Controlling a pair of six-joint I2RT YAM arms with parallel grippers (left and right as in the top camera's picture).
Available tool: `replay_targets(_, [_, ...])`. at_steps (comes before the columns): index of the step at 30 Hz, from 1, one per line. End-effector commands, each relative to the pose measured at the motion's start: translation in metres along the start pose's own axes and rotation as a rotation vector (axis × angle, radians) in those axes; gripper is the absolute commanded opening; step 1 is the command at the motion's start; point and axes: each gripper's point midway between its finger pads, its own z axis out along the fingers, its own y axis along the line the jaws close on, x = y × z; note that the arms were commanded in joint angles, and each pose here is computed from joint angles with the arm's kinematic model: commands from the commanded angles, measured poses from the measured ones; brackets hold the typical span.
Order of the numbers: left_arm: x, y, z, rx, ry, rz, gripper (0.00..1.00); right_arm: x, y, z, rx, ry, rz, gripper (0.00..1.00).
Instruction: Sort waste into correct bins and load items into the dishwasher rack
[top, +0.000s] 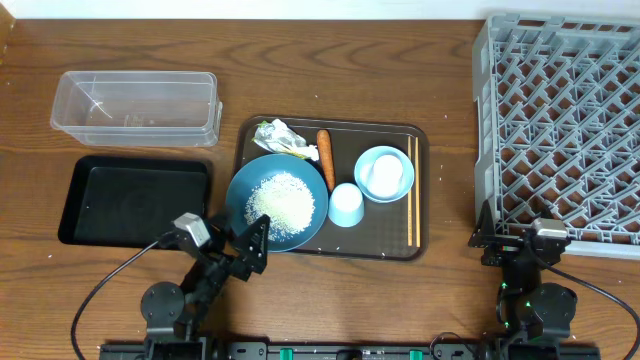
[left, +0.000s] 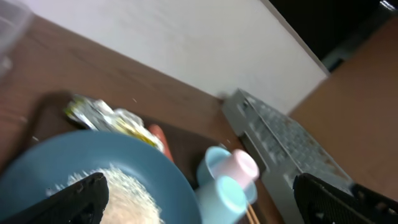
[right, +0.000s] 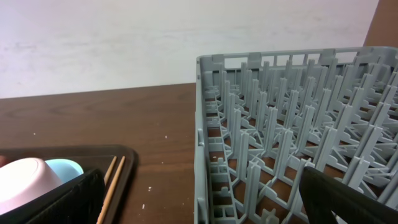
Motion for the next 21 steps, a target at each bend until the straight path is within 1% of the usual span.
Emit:
replay_targets(1, [-0.017,-0.03,-0.005,0.06,0.029,0.012,0.98,0.001,0.002,0.0,-0.012,0.003,-0.016,0.99])
replay_targets(3, [-0.017,-0.032,-0.007,0.011,0.098,0.008,0.98,0.001,0.002,0.0,-0.012,0.003,-0.016,0.99])
replay_targets(8, [-0.023,-0.037,-0.008,-0.124,0.356,0.029,0.98,0.001,0.002,0.0,-0.012,0.003,-0.016,0.99])
replay_targets(12, [-0.031,-0.04,-0.006,-0.229,0.558,-0.049,0.98,0.001,0.002,0.0,-0.012,0.003,-0.016,0.99])
replay_targets(16, [-0.022,-0.046,0.004,-0.247,0.742,-0.092,0.98,0.001,0.002,0.0,-0.012,0.002,-0.016,0.99])
replay_targets(19, [-0.007,-0.053,0.016,-0.202,0.823,-0.128,0.98,0.001,0.002,0.0,-0.012,0.003,-0.016,0.99])
replay_targets(21, [0.002,-0.053,0.021,-0.215,0.859,-0.186,0.98,0.001,0.002,0.0,-0.012,0.003,-0.016,0.99])
